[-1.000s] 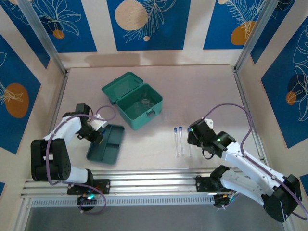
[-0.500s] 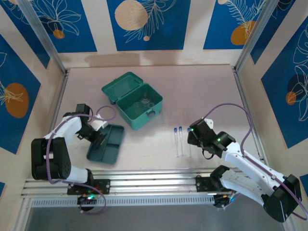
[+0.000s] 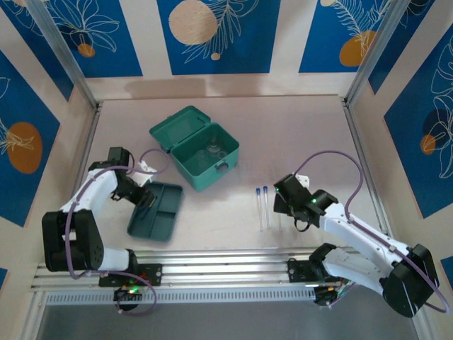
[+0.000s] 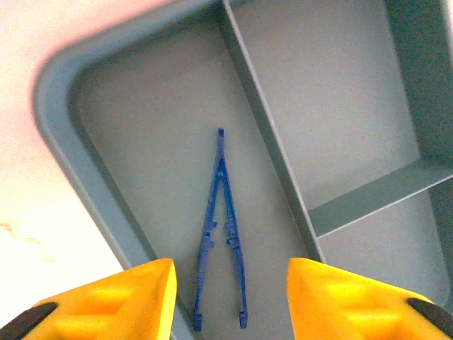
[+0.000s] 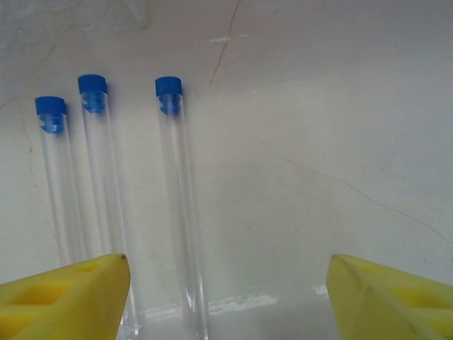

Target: Organize the chemistry lab equipment

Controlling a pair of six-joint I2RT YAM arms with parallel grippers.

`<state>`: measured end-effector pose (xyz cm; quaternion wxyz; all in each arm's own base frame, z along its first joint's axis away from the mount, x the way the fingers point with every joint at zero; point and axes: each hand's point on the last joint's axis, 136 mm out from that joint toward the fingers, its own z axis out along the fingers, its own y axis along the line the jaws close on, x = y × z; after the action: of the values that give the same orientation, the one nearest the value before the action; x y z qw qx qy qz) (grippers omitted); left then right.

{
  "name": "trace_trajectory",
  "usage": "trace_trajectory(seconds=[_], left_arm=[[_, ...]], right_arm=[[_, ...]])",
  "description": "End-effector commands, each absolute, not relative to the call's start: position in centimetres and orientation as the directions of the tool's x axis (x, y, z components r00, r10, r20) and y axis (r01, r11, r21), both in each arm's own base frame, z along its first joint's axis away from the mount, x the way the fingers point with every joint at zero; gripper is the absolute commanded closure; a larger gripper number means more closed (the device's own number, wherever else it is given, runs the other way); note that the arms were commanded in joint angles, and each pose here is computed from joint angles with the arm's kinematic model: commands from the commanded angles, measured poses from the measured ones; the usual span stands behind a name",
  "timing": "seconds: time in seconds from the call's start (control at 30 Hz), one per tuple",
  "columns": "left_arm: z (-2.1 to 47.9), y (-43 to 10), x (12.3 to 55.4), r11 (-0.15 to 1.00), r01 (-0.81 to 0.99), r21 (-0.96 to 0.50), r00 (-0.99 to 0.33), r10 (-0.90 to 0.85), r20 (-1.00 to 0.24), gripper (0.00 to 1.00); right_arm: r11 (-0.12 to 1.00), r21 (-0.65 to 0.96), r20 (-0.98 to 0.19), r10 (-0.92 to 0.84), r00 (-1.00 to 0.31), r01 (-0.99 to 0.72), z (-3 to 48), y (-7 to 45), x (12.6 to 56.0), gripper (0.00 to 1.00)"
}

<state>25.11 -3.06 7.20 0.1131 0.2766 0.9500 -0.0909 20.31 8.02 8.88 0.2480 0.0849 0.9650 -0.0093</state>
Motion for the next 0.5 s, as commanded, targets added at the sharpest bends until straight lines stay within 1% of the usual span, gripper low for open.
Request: trace_trajectory(seconds=[0.0, 0.17, 0.33, 0.47], left_arm=[[9.1, -4.6, 25.1, 0.803, 0.580, -0.138, -0.794, 0.520, -0.315, 0.54], [9.4, -6.6, 25.1, 0.754, 0.651, -0.089, -0.730, 0.591, -0.343, 0.54], [9.3, -11.0, 24.0, 0.638, 0.769, -0.046, -0.607, 0.705, -0.367, 0.51], [9.7, -14.4, 23.4, 0.559, 0.827, -0.057, -0.533, 0.749, -0.393, 0.50]], right_arm=[[0.987, 0.074, -0.488, 0.162, -0.857, 0.144, 10.0, 9.6, 21.7, 0.29], [0.986, 0.039, -0.447, 0.161, -0.880, 0.160, 9.0, 9.7, 22.4, 0.34], [0.984, 0.072, -0.417, 0.178, -0.891, 0.163, 8.3, 10.6, 23.8, 0.44], [0.984, 0.054, -0.390, 0.180, -0.903, 0.172, 8.0, 10.8, 24.8, 0.49]])
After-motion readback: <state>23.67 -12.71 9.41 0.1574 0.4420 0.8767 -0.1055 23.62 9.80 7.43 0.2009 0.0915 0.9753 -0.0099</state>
